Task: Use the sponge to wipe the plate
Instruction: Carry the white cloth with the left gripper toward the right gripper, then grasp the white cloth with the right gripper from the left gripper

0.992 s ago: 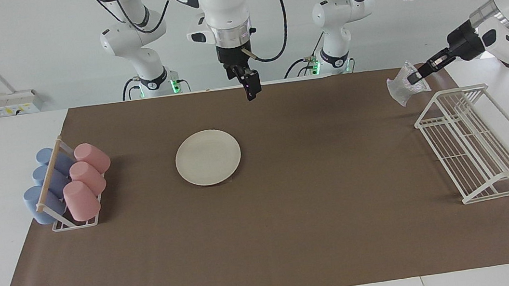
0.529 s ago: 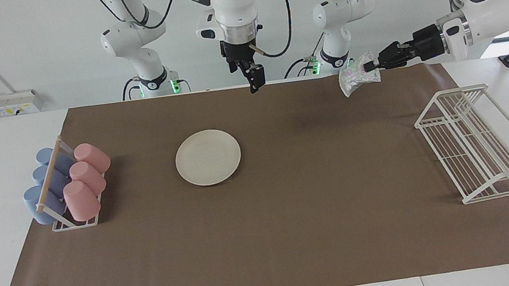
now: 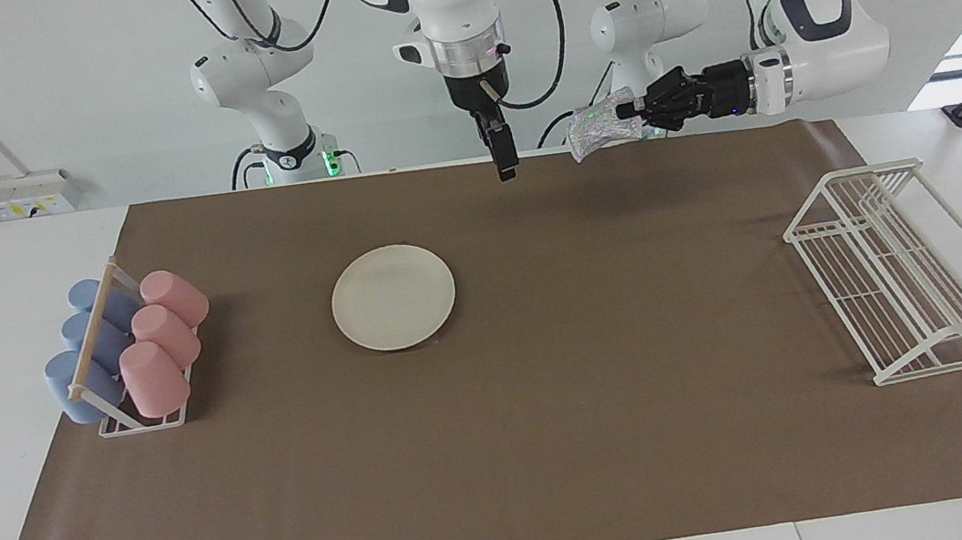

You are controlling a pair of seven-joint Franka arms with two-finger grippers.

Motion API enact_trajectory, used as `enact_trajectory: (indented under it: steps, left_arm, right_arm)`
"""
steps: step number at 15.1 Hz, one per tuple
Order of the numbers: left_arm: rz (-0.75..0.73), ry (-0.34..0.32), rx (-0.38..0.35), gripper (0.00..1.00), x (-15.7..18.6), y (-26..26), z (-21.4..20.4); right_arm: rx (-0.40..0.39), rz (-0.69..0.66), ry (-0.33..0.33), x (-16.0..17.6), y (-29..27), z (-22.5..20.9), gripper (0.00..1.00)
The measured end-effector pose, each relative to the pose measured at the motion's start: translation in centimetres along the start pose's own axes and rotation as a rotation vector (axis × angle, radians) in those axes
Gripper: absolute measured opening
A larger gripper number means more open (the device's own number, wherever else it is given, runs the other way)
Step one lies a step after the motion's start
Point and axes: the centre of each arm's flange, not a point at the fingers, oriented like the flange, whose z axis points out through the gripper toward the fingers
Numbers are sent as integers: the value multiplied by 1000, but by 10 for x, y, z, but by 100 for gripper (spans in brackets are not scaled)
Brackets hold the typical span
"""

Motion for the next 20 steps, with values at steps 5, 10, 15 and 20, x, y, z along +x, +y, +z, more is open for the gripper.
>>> enact_trajectory:
  steps: [5, 10, 15, 20]
  left_arm:
    - [73, -3, -102, 4, -4, -24, 37]
    - [85, -20, -124, 4, -3, -17, 59]
    - [86, -22, -112, 4, -2, -16, 67]
    - [86, -20, -113, 4, -2, -16, 67]
  right_arm:
    - [-41, 59, -123, -33, 35, 17, 100]
    - [40, 105, -200, -35, 44, 38, 100]
    - [58, 138, -215, -44, 62, 58, 100]
    - [49, 134, -204, -42, 72, 62, 97]
